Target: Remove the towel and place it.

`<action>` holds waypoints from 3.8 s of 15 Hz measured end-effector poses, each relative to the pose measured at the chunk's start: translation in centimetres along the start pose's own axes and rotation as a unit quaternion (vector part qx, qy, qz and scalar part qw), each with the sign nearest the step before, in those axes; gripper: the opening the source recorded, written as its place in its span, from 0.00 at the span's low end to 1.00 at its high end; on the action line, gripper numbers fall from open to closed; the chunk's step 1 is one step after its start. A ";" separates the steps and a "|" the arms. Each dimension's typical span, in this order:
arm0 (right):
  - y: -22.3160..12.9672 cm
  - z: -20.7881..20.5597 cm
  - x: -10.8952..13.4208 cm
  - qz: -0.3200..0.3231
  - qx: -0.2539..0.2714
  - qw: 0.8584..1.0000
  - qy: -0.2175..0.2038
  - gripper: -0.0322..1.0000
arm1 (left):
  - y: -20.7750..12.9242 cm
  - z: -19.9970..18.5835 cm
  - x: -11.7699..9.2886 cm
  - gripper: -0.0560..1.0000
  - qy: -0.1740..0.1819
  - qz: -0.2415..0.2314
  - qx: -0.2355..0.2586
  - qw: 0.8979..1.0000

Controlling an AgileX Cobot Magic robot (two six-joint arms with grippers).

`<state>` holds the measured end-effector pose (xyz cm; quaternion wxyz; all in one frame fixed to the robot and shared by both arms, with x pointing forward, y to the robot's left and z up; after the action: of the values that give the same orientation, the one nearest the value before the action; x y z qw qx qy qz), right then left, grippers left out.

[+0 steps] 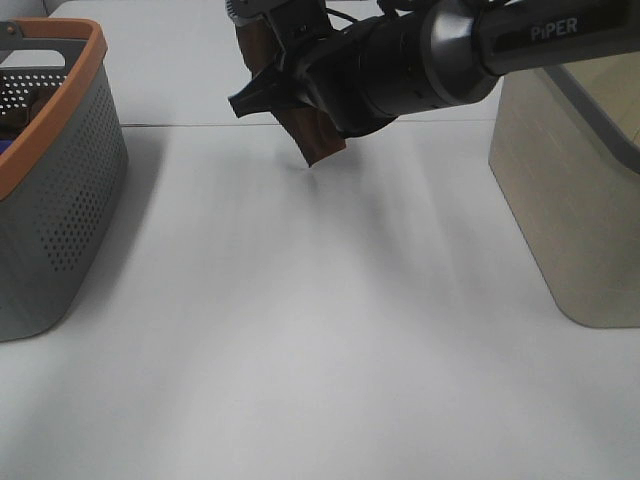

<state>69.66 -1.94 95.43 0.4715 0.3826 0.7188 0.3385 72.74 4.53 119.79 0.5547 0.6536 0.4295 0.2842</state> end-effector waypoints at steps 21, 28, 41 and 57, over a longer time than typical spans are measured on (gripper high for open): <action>4.4 -6.8 -6.9 -0.023 0.042 0.998 -0.040 0.03 | -4.9 -2.9 12.0 0.05 0.152 -0.007 0.188 0.970; 5.7 -6.0 -4.4 0.059 -0.017 0.993 0.102 0.03 | -6.0 -3.2 11.7 0.05 0.138 -0.003 0.226 0.964; -1.4 -9.5 0.8 -0.027 0.180 0.943 0.279 0.03 | -6.4 -3.2 11.0 0.05 0.117 0.003 0.241 0.964; 6.3 0.1 -17.2 0.051 -0.028 0.998 0.028 0.03 | -6.6 3.1 12.0 0.05 0.116 0.003 0.101 0.988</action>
<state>75.68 -13.92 107.92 0.4443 0.3956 0.7015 0.3925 79.34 13.69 111.47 0.4311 0.6699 0.5161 0.3148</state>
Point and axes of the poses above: a point on each arm's last joint axis where the gripper is mounted, z pointing out along that axis toward the gripper, x along the wrist's bending axis when the last joint is at zero, y = z × x, the point moved 6 cm from there along z, pointing out along that axis toward the gripper, and after that the axes turned 3 degrees about -z, right-handed, at the moved point
